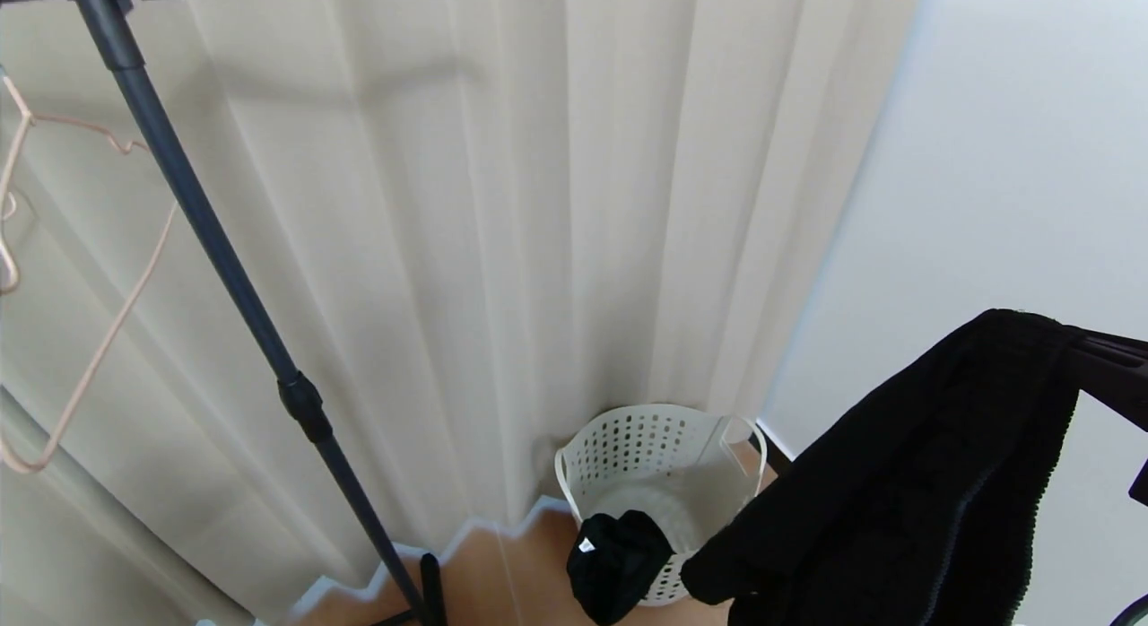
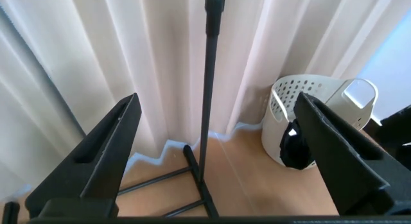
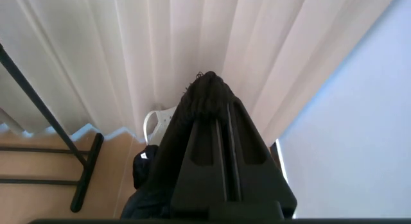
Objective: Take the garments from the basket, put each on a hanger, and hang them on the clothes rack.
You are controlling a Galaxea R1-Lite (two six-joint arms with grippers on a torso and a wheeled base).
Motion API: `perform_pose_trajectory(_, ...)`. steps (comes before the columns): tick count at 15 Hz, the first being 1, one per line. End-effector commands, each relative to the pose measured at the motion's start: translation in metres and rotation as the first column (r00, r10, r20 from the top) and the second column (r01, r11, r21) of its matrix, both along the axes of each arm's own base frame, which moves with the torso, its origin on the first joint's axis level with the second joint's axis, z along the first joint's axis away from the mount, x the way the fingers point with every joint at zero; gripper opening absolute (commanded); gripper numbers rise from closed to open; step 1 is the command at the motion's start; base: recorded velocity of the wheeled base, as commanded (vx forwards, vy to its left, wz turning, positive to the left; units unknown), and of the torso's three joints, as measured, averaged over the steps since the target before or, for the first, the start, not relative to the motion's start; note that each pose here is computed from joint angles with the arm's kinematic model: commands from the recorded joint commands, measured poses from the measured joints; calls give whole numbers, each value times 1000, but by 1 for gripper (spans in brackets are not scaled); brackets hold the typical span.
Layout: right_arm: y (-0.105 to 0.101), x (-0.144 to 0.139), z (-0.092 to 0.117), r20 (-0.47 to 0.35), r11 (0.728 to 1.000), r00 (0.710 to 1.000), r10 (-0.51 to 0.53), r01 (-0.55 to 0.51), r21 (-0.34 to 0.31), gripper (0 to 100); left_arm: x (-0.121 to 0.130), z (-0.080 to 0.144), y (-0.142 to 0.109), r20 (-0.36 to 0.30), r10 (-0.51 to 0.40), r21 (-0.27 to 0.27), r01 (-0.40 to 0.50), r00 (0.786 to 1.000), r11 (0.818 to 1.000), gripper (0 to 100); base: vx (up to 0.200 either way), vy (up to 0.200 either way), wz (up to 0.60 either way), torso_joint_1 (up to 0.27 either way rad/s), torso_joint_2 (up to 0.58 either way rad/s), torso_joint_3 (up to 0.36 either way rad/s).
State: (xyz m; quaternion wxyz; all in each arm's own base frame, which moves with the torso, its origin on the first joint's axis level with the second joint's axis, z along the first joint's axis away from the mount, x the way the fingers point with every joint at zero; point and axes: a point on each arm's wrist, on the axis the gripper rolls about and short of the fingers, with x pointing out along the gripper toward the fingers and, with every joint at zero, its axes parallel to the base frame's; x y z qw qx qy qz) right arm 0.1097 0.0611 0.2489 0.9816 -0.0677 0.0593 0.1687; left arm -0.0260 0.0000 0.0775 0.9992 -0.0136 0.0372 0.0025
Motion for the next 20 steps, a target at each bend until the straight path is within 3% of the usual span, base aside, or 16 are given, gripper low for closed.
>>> perform_pose_trajectory(1,1,1,-1,-5,1000,1000,0,0,-3,0,0,0,0,-2,-1,1,1,1000,1000,100,0,0,0,134,-437,-149)
perform_pose_trajectory(20,0,0,-3,-10,1000,1000,2,-2,-8,0,0,0,0,-2,0,3,0,1000,1000,100,0,0,0,212,-525,-303)
